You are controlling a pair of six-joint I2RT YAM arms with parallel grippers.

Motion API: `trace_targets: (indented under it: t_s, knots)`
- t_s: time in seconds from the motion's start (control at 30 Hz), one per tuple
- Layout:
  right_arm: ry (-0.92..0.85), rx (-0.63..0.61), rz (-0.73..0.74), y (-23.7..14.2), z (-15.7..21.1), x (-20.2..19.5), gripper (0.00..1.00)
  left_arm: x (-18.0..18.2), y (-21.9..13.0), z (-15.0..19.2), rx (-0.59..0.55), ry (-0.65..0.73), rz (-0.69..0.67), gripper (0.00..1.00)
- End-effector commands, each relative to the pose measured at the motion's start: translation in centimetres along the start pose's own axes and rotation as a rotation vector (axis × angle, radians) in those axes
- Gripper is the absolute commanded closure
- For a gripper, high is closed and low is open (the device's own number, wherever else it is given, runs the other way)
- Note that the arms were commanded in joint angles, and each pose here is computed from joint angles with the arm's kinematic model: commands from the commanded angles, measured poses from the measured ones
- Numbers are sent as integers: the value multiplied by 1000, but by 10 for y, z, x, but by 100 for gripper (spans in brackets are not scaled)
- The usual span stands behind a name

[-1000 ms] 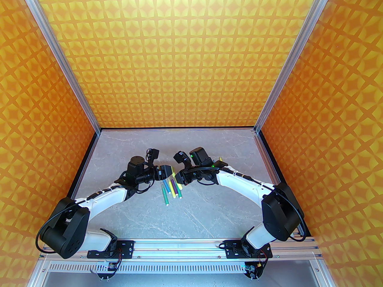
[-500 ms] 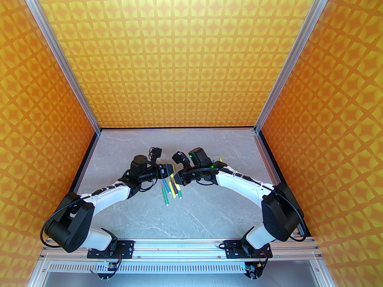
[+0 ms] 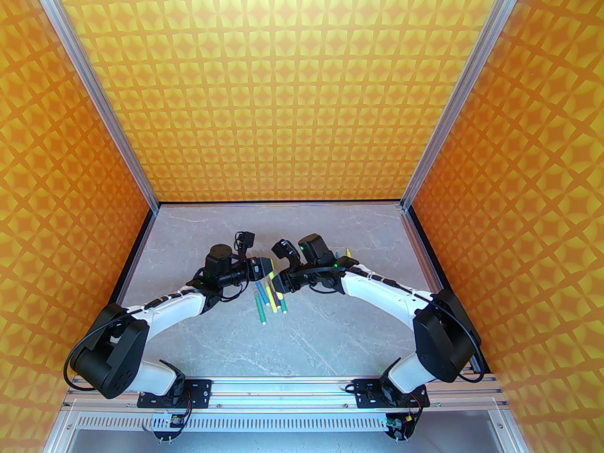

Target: Open the pen caps

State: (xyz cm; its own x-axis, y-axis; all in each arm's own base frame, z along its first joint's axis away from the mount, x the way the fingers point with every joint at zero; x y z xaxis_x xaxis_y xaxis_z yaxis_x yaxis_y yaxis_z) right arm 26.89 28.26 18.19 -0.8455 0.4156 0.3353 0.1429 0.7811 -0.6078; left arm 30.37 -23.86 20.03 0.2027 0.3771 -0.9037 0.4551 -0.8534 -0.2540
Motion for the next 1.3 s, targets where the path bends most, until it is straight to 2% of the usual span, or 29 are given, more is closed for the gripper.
trace_targets:
  t_s: [0.0,0.23,0.43,0.63,0.9,1.27]
  knots:
    - [0,-38,4,-1,-2,2,61,-17,2,-6,-10,16,55,100]
    - [-6,-60,-9,1,-4,2,64,-19,1,-7,-15,6,66,100]
    - [-3,-59,-22,2,-3,3,83,-21,-1,-8,-19,16,73,100]
    - [14,-32,-40,2,15,7,100,-25,-5,-18,-56,9,77,100]
    - [27,-13,-47,-4,45,13,100,-24,-20,-38,-130,3,58,100]
    - [10,-24,-48,-7,53,16,100,-21,-33,-57,-222,-69,35,100]
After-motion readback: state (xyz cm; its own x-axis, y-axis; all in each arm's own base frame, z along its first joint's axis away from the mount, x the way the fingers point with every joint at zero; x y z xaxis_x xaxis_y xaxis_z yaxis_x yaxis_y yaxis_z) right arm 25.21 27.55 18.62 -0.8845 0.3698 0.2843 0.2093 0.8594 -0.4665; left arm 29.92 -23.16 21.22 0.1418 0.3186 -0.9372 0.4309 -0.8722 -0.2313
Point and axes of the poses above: each hand's point on the last joint's axis, 136 mm out from that joint toward the fingers, its own y axis out along the fingers, its own x axis along the line the jaws close on, z = x × y, the point moved 5 cm from there along -y, back along the fingers, and after that the axes turned 15 degrees about -y, right-handed, at the moved point
